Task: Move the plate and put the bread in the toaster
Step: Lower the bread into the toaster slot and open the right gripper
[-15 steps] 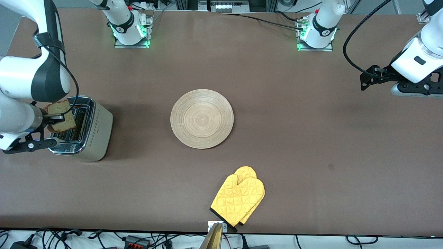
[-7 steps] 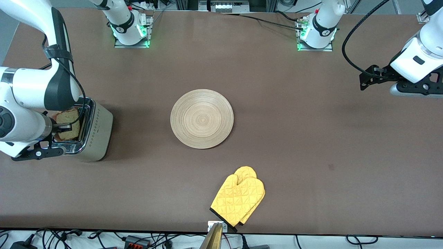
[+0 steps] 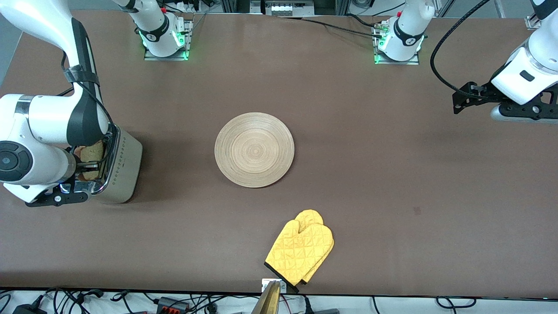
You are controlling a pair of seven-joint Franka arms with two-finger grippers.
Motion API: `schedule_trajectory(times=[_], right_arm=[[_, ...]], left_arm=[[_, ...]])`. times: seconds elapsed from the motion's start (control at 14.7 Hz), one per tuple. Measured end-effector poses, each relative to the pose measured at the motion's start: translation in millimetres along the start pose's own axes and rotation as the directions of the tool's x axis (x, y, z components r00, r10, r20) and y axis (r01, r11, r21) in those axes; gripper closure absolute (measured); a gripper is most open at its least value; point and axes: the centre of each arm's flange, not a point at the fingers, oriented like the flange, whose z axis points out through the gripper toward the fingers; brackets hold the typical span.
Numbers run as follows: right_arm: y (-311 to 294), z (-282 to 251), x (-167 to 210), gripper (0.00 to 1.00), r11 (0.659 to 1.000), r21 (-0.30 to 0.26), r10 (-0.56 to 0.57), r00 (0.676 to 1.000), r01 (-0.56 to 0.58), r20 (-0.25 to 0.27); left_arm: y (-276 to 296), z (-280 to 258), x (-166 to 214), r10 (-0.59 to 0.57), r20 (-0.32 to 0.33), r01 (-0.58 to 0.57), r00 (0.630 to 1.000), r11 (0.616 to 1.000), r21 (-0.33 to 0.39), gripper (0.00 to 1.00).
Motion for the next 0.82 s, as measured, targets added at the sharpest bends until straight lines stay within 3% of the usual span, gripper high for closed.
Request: schedule_trajectory(times=[0.54,0.68,0.82], right_arm=[[-5.6,-2.3,3.0,0.91,1.000,0.005,-0.005,1.000,0.005,-0.023],[-5.7,-2.4,3.2,0.77,1.000,0.007,-0.004,1.000,0.004,-0.025],[-5.5,-2.9,3.3,0.56,1.000,0.011,-0.002,1.000,0.003,-0.028]], left_arm=[[0.2,0.0,0.0,0.000,0.000,0.000,1.000,1.000,0.000,0.00],[0.2,0.0,0.0,0.000,0.000,0.000,1.000,1.000,0.000,0.00],[0.2,0.0,0.0,0.000,0.000,0.000,1.000,1.000,0.000,0.00]])
